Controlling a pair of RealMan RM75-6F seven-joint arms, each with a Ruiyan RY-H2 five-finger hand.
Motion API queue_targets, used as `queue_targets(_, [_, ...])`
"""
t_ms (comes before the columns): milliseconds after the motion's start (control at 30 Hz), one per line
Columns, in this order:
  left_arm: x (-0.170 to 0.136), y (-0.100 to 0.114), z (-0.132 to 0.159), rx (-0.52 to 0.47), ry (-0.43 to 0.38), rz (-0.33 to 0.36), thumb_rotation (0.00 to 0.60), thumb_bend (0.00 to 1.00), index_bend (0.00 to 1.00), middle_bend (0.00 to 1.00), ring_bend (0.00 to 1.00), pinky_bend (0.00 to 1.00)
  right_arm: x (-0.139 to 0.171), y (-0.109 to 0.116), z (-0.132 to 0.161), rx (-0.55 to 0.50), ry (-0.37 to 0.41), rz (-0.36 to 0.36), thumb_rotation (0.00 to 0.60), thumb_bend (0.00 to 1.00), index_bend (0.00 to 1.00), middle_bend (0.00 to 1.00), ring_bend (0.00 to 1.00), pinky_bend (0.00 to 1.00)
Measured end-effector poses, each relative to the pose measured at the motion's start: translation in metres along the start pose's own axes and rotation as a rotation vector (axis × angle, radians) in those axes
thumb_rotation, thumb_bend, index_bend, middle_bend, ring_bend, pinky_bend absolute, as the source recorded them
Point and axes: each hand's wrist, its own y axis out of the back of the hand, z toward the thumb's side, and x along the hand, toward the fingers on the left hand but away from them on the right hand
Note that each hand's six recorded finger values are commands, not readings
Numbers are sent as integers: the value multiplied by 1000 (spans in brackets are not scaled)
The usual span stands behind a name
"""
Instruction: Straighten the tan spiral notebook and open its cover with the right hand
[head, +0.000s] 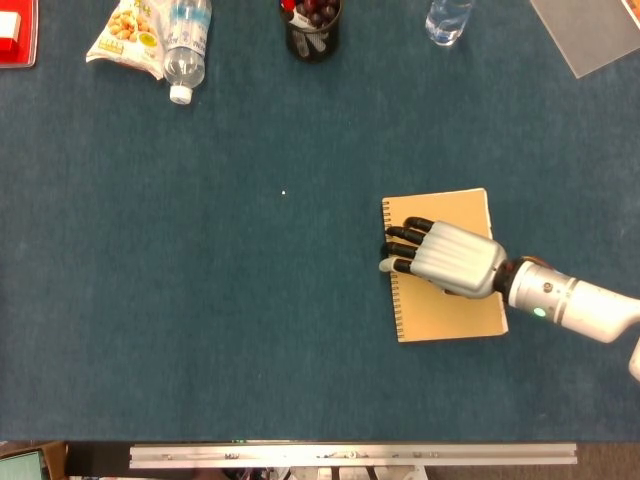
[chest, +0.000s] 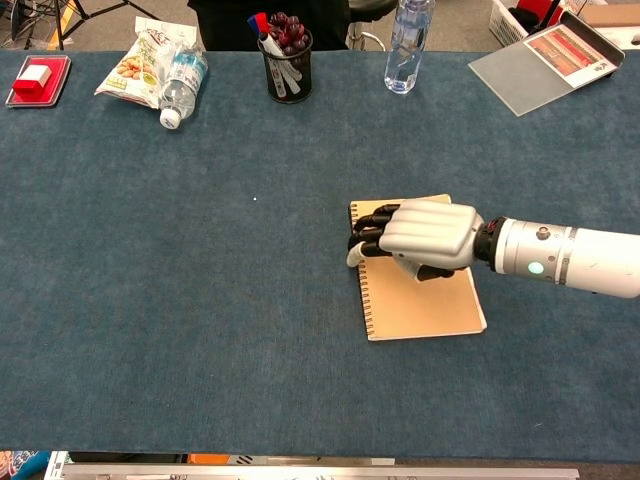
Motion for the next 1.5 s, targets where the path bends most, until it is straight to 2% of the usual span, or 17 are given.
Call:
queue_targets(333, [1, 0, 2, 3, -2, 1, 600, 357, 254, 60, 108, 279, 13, -4, -4, -2, -21, 20, 600, 1000, 244, 210, 103, 166])
queue_targets(700, [2, 1, 5, 8, -9, 4, 600, 358, 254, 60, 108, 279, 43, -8, -5, 14, -38, 61, 600, 1000, 246, 213, 103, 166])
queue_targets(900, [2, 1, 7, 10, -11, 4, 600, 358, 254, 59, 108, 279, 56, -6, -8, 14, -63, 59, 600, 1000, 264, 229, 103, 166])
queue_targets(1200, [2, 2, 8, 12, -11, 6, 600, 357, 254, 59, 108, 279, 51, 0, -4, -5, -48, 17, 600, 1000, 264, 229, 103, 166])
queue_targets(1500, [1, 1, 5, 8, -5, 4, 600, 357, 254, 59, 108, 279, 46, -6, -3, -9, -38, 26, 600, 1000, 264, 229, 103, 166])
